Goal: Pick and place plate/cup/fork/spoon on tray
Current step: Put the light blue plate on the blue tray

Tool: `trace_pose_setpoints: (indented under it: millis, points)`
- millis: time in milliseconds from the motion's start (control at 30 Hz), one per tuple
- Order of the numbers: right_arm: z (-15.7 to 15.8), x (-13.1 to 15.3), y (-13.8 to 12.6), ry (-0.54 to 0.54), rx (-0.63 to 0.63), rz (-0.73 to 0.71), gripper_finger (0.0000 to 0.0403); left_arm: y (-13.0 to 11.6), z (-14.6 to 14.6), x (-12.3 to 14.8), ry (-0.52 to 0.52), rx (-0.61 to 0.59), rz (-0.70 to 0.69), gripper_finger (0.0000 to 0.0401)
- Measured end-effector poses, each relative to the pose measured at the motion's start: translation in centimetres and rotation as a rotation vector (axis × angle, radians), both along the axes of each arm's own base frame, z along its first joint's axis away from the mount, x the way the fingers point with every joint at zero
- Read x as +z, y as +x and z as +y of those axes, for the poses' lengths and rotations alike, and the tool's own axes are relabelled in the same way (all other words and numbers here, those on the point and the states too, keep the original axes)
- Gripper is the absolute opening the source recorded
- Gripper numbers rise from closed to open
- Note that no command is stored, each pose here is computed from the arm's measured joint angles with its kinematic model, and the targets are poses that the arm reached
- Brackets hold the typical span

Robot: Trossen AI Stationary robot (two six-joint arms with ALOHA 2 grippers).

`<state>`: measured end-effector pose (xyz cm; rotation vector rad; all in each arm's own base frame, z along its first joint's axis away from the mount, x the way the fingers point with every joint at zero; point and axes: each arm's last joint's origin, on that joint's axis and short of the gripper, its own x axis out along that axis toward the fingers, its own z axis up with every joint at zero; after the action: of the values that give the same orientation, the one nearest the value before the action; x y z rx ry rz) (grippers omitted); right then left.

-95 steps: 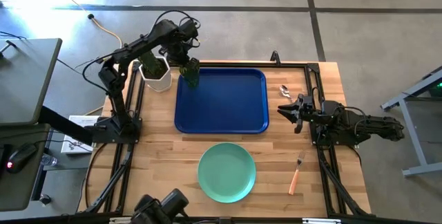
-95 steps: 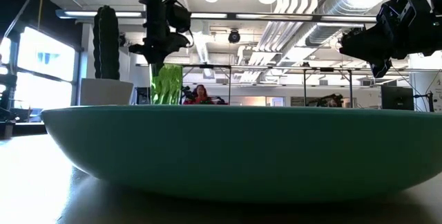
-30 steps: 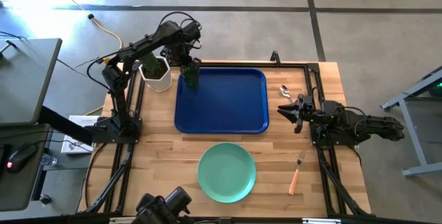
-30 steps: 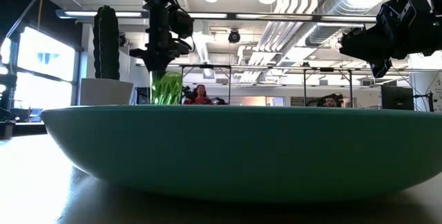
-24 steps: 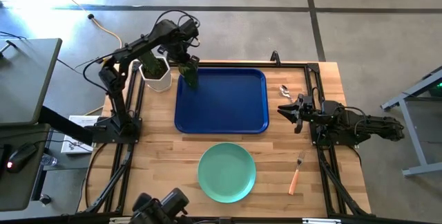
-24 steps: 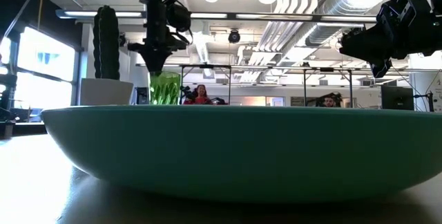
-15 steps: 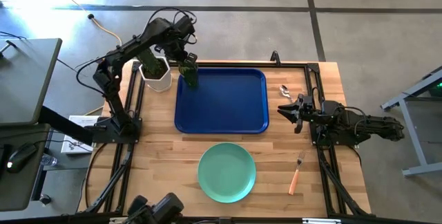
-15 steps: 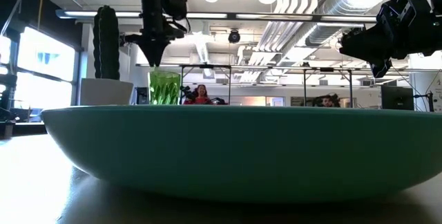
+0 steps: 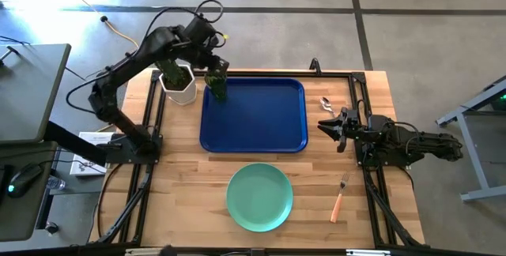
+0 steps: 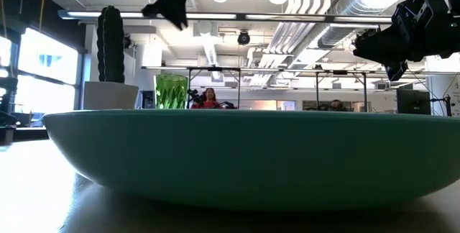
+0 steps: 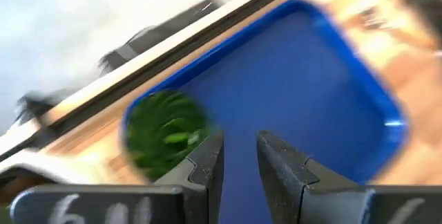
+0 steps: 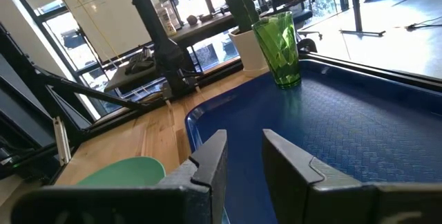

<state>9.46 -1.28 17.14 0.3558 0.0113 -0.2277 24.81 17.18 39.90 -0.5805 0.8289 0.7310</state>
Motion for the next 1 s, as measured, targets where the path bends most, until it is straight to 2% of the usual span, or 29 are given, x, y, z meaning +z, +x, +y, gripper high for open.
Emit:
trace_pose_setpoints:
  millis: [233, 767, 1000]
  points:
    - [0.0, 0.0, 0.0, 0.000, 0.000, 0.000, 0.0083, 1.2, -4.5, 2.1, 0.021, -0.103, -0.145, 0.0078]
    - [0.0, 0.0, 0.0, 0.003, -0.001, -0.001, 0.0083, 3.4, -12.4, 2.3, -0.090, -0.259, -0.193, 0.0078]
    - [0.0, 0.0, 0.0, 0.124, -0.007, -0.030, 0.0083, 3.7, -14.7, 2.3, -0.130, -0.294, -0.196, 0.0078]
